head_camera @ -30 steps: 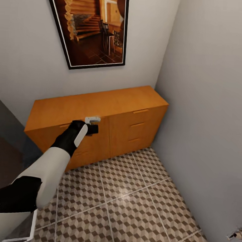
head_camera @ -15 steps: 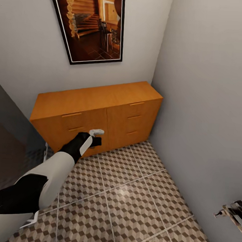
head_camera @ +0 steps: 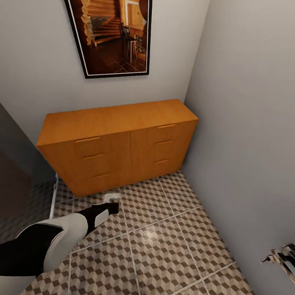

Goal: Take the four mousetraps from the cabinet in the bathroom and place them on the bathroom floor. Make sure all four end up on the same floor surface, and ensure that at least two of them are either under or directly next to the same bathroom sink.

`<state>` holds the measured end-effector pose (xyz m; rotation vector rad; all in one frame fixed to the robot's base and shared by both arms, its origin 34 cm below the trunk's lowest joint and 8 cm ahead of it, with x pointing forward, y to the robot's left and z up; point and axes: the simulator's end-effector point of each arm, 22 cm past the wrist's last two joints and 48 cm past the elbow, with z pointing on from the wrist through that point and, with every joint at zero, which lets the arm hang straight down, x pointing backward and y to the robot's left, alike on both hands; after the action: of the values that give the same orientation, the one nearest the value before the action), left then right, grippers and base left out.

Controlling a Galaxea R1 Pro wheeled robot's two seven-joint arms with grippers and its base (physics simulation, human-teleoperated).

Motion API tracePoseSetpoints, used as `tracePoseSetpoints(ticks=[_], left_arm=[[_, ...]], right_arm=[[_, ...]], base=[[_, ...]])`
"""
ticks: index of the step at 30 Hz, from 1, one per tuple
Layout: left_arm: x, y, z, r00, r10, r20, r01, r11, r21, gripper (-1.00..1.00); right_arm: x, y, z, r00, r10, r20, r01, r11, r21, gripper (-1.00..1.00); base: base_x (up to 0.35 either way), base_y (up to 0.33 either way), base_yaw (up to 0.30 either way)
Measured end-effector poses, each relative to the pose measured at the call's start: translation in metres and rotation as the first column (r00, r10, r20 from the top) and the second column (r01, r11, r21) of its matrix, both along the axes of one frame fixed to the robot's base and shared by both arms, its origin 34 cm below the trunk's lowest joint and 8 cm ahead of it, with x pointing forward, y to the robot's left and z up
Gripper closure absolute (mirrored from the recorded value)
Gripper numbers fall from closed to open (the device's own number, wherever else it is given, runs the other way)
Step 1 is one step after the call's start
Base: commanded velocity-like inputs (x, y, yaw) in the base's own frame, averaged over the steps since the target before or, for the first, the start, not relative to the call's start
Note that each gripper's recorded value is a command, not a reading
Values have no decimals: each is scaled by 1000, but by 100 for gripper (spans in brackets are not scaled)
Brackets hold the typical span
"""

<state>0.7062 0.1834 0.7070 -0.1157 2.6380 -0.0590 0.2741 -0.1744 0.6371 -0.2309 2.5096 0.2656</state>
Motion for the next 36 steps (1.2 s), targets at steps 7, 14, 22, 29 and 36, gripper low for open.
tracePoseSetpoints(ticks=[7, 14, 22, 29, 36], left_arm=[[-88, 13, -50, 1000, 13, 2, -13, 1000, 24, 100], [-188, 30, -84, 1000, -30, 2, 30, 997, 67, 100], [-252, 49, -86, 993, -52, 110, 42, 994, 98, 100], [-286, 72, -83, 988, -54, 142, 36, 991, 127, 100], [-291, 80, -81, 986, -55, 157, 33, 990, 140, 100]], right_arm=[[4, -1, 1, 1000, -7, 11, 7, 1000, -1, 100], [33, -40, 3, 996, -40, 77, 46, 996, -74, 100], [99, -74, 7, 985, -86, 147, 111, 979, -171, 100], [166, -88, 22, 985, -78, 156, 111, 971, -213, 100], [185, -97, 36, 971, -78, 228, 126, 970, -206, 100]], base=[[0, 0, 0], [0, 0, 0], [0, 0, 0], [0, 0, 0], [0, 0, 0]])
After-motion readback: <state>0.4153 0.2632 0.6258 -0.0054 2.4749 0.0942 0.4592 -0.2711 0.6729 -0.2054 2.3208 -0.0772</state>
